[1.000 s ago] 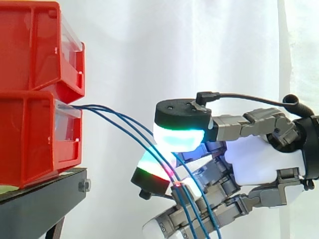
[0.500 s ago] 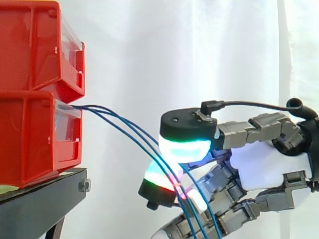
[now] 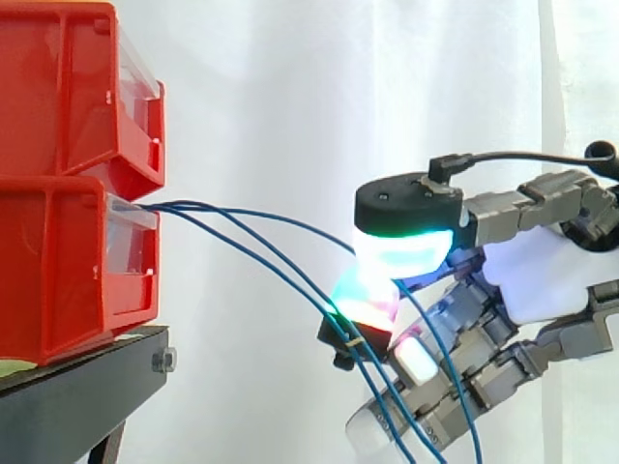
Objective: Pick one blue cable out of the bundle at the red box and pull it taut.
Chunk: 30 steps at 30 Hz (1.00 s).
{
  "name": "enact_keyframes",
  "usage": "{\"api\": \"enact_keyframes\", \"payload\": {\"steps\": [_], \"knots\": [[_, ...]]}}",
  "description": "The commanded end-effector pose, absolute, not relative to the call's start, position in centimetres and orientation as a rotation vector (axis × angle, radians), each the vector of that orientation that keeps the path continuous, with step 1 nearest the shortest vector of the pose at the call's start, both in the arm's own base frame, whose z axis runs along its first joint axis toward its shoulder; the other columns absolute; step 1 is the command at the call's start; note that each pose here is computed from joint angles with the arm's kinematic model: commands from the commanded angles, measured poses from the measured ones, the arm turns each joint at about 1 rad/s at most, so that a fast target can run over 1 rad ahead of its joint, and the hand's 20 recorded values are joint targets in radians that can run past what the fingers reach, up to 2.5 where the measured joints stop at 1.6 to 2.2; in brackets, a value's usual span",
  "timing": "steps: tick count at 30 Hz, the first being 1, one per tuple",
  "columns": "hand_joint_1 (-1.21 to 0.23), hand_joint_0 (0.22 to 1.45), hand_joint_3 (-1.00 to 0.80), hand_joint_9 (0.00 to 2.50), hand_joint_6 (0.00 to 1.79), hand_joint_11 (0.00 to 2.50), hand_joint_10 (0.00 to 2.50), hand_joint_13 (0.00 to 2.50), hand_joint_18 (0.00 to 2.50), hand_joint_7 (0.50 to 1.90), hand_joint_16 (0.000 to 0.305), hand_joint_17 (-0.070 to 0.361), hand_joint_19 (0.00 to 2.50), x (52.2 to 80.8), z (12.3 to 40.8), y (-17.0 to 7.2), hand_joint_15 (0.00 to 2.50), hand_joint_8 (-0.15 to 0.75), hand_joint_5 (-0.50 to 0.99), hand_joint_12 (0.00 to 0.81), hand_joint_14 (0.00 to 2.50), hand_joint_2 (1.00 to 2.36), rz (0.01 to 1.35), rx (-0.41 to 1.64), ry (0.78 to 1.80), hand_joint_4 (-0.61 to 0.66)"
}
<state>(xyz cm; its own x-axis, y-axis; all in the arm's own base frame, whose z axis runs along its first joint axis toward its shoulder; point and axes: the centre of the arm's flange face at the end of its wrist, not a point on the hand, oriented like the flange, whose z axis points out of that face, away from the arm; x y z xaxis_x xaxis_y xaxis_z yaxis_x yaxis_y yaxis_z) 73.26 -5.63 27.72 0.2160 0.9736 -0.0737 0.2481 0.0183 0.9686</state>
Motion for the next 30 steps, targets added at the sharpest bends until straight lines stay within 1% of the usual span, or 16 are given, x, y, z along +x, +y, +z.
{"api": "enact_keyframes", "payload": {"steps": [1,6,14,20,24,30], "knots": [[-0.78,0.60,0.03,0.89,0.88,0.51,0.01,0.58,0.53,1.18,0.071,0.159,0.26,72.8,28.6,-5.8,0.18,0.456,-0.15,0.456,0.01,1.01,0.866,1.455,1.236,0.11],[-0.79,0.61,0.03,0.87,0.87,0.52,0.02,0.56,0.52,1.20,0.070,0.158,0.26,72.4,29.4,-5.8,0.18,0.443,-0.15,0.450,0.01,1.01,0.863,1.456,1.241,0.09],[-0.80,0.62,0.06,0.84,0.88,0.53,0.01,0.55,0.51,1.22,0.070,0.156,0.25,72.4,29.6,-5.8,0.18,0.431,-0.15,0.452,0.01,1.01,0.861,1.458,1.243,0.05],[-0.81,0.62,0.08,0.85,0.88,0.57,0.02,0.56,0.51,1.24,0.069,0.156,0.25,72.2,29.7,-5.9,0.18,0.427,-0.15,0.452,0.01,1.01,0.832,1.469,1.246,0.03],[-0.81,0.63,0.08,0.87,0.89,0.58,0.02,0.56,0.51,1.22,0.070,0.156,0.25,72.3,29.7,-6.1,0.19,0.430,-0.15,0.448,0.01,1.01,0.817,1.470,1.220,0.01],[-0.82,0.64,0.08,0.86,0.89,0.60,0.02,0.55,0.50,1.26,0.068,0.153,0.26,72.6,29.9,-5.9,0.21,0.411,-0.16,0.428,0.01,1.01,0.841,1.456,1.200,-0.03]]}}
